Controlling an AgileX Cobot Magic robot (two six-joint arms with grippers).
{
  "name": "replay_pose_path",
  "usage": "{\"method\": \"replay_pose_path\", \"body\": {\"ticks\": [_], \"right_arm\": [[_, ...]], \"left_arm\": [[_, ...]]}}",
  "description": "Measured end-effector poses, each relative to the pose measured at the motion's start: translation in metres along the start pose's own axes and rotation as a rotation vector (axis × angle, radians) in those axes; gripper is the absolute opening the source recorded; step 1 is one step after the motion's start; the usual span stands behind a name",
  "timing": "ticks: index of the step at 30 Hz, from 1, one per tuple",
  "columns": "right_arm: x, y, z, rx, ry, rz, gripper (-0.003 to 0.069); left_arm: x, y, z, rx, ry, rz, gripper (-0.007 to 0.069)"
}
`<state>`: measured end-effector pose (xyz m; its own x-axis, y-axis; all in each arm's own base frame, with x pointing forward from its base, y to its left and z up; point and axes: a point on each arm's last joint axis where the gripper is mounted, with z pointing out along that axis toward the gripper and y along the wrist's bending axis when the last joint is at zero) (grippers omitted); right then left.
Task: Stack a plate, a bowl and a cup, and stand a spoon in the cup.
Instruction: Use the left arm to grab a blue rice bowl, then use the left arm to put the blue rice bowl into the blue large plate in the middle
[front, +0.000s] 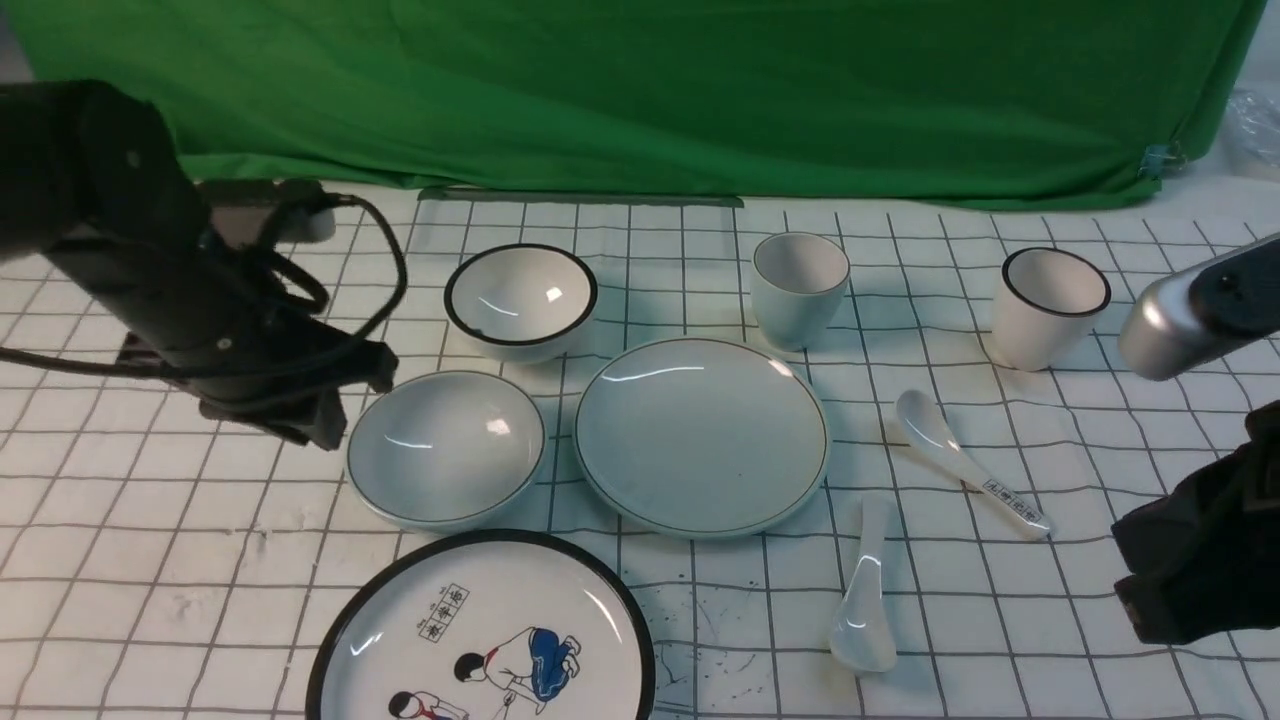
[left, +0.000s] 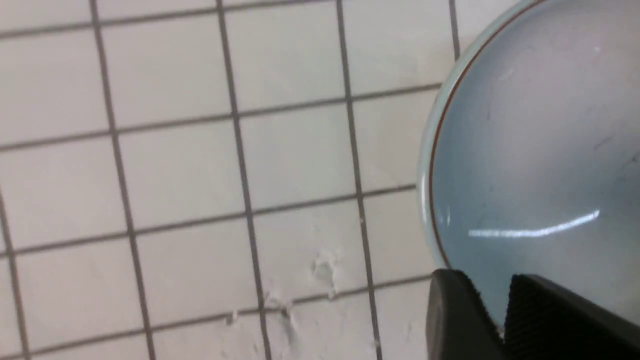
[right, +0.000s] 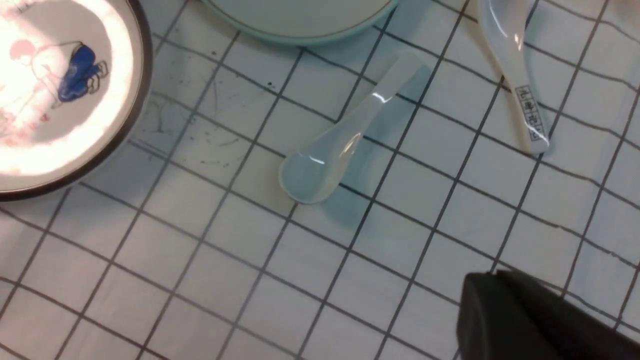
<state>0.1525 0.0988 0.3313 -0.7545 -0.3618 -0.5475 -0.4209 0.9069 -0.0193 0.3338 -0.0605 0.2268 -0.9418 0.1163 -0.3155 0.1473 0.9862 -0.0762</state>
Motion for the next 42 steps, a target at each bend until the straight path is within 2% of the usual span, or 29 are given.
{"method": "replay_pose_path", "body": {"ticks": [4,5,8,12,14,15,16,17,19,22,28,31,32,33,34,35,36,38,42], "right_arm": [[-0.002,0.001,0.001,-0.004,-0.015,-0.003,0.0046],[-0.002,0.001,0.001,-0.004,-0.015,-0.003,0.0046],[-0.004,0.001,0.001,-0.007,-0.033,-0.003,0.0050],[-0.004,0.001,0.001,-0.008,-0.035,-0.003,0.0052],[-0.004,0.001,0.001,-0.008,-0.036,-0.003,0.0054],[-0.004,0.001,0.001,-0.008,-0.036,-0.006,0.0055],[-0.004,0.001,0.001,-0.007,-0.037,-0.014,0.0057],[-0.004,0.001,0.001,-0.007,-0.037,-0.015,0.0057],[-0.004,0.001,0.001,-0.007,-0.037,-0.023,0.0058],[-0.004,0.001,0.001,-0.005,-0.038,-0.027,0.0061],[-0.006,0.000,0.001,0.006,-0.053,-0.037,0.0061],[-0.008,-0.006,0.000,0.060,-0.069,-0.060,0.0061],[-0.008,-0.007,0.000,0.064,-0.070,-0.060,0.0061],[-0.011,-0.015,-0.002,0.106,-0.081,-0.049,0.0061],[-0.011,-0.015,-0.002,0.109,-0.083,-0.050,0.0061],[-0.014,-0.027,-0.005,0.158,-0.097,-0.014,0.0061],[-0.015,-0.029,-0.005,0.163,-0.101,-0.009,0.0061],[-0.019,-0.045,-0.009,0.214,-0.125,0.058,0.0061],[-0.020,-0.064,-0.005,0.264,-0.101,0.140,0.0061]], "left_arm": [[-0.006,-0.008,0.021,-0.005,-0.029,-0.005,0.0377],[-0.007,-0.008,0.021,-0.005,-0.034,-0.005,0.0386],[-0.009,-0.007,0.044,-0.013,-0.020,-0.038,0.0499],[-0.007,-0.005,0.063,-0.017,0.027,-0.059,0.0518],[-0.006,-0.005,0.070,-0.015,0.044,-0.072,0.0488],[-0.005,-0.005,0.072,-0.012,0.050,-0.082,0.0442],[-0.005,-0.006,0.072,-0.010,0.055,-0.092,0.0359],[-0.005,-0.006,0.072,-0.010,0.055,-0.094,0.0359],[-0.007,-0.006,0.066,-0.009,0.040,-0.120,0.0183],[-0.011,-0.008,0.048,-0.002,-0.005,-0.133,0.0064],[-0.012,-0.011,0.018,0.017,-0.060,-0.133,0.0050],[-0.022,-0.022,-0.014,0.126,-0.147,-0.150,0.0050],[-0.023,-0.023,-0.015,0.133,-0.151,-0.151,0.0050],[-0.028,-0.031,-0.029,0.202,-0.182,-0.163,0.0050],[-0.029,-0.032,-0.029,0.209,-0.184,-0.163,0.0050],[-0.034,-0.044,-0.037,0.268,-0.210,-0.153,0.0050],[-0.034,-0.044,-0.037,0.268,-0.215,-0.153,0.0050],[-0.040,-0.070,-0.037,0.325,-0.245,-0.098,0.0050],[-0.049,-0.110,-0.014,0.371,-0.216,-0.028,0.0050]]}}
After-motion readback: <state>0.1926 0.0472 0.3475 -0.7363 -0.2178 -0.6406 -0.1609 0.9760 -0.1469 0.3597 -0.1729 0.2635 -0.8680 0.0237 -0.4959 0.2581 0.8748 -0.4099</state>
